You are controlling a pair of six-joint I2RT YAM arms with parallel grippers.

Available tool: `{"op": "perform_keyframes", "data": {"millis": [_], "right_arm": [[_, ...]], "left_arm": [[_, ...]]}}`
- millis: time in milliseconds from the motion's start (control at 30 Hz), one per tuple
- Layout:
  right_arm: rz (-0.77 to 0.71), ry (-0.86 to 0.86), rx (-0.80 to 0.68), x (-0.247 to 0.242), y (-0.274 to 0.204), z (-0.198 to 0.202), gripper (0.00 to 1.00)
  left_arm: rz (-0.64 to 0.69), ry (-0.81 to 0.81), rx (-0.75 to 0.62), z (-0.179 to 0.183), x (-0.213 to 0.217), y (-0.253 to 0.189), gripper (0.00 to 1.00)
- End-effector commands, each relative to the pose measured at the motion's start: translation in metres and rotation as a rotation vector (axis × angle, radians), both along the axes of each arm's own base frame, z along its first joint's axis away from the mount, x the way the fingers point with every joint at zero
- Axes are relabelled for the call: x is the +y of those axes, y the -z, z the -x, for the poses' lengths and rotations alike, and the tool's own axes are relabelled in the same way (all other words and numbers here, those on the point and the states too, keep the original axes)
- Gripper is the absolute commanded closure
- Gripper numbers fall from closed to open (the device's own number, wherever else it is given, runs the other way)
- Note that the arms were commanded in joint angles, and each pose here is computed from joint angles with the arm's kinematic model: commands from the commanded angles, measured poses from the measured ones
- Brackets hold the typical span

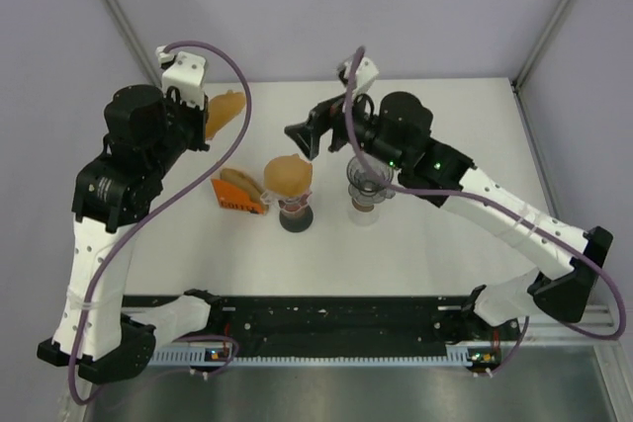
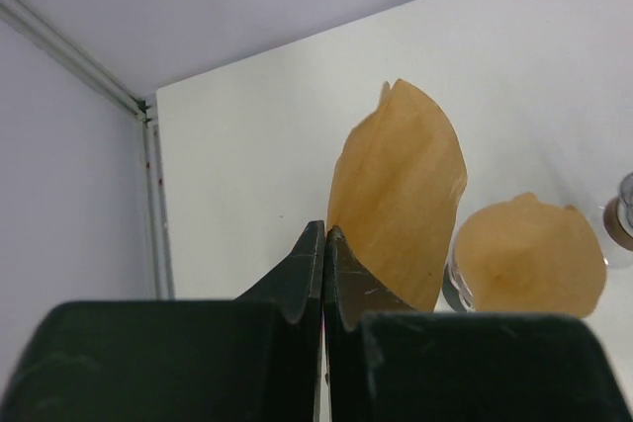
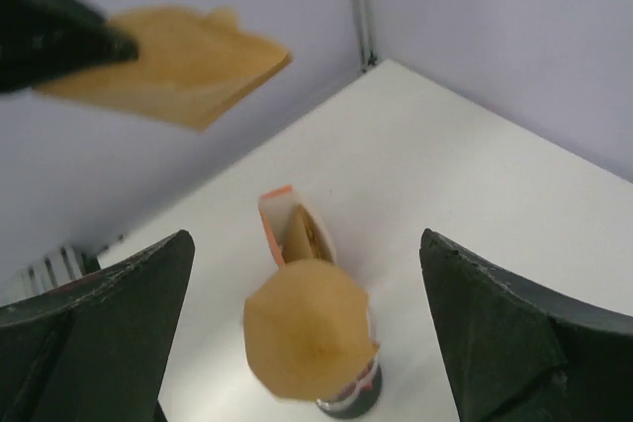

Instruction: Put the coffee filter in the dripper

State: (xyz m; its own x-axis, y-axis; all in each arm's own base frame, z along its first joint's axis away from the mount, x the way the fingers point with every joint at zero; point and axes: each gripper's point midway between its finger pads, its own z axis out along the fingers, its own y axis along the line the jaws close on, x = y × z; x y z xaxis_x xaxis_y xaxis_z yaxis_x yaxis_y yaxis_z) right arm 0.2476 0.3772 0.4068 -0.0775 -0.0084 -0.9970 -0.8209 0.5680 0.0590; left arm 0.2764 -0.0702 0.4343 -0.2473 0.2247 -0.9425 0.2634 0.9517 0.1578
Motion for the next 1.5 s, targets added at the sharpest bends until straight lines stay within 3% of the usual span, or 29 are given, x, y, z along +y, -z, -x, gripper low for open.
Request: {"op": "perform_keyframes", "data": {"millis": [0,300,667,833,933,1000,1100,1167,1367,1467], "right_arm": [[-0.454,-0.052,0.252,0.021,-0.059,-0.016,0.02],[-0.594,-0.107,0.410,0.082,-0.068,-0.048,0.09],[-0.596,-0.169,0.573,0.123,-0.038,-0.059,0.18],[-0.587,-0.207,0.646,0.139,-0.019,-0.060,0.30],[-0.588,-0.218,0.667,0.145,-0.012,-0.061,0.42],[-0.583,-0.223,0.677,0.148,-0.006,-0.063,0.57],[-0.586,-0.216,0.677,0.145,-0.004,-0.067,0.87],[-0.597,-0.185,0.680,0.137,0.001,-0.076,0.98],[-0.605,-0.105,0.655,0.122,0.013,-0.093,1.00],[-0.597,-0.107,0.621,0.121,0.005,-0.092,1.00]], "left_arm": [[0.005,-0.112,-0.097,-0.015,0.014,-0.017,1.00],[-0.070,-0.114,-0.130,-0.018,0.008,-0.015,1.00],[-0.132,-0.079,-0.133,-0.020,-0.001,-0.008,1.00],[-0.169,-0.073,-0.155,-0.022,-0.004,-0.013,1.00],[-0.191,-0.071,-0.170,-0.022,-0.005,-0.017,1.00],[-0.204,-0.063,-0.179,-0.022,-0.006,-0.019,1.00],[-0.226,-0.071,-0.201,-0.021,-0.003,-0.026,1.00],[-0.236,-0.087,-0.225,-0.019,0.002,-0.035,1.00],[-0.234,-0.073,-0.288,-0.010,0.006,-0.062,1.00],[-0.238,-0.016,-0.248,-0.012,-0.006,-0.045,1.00]]}}
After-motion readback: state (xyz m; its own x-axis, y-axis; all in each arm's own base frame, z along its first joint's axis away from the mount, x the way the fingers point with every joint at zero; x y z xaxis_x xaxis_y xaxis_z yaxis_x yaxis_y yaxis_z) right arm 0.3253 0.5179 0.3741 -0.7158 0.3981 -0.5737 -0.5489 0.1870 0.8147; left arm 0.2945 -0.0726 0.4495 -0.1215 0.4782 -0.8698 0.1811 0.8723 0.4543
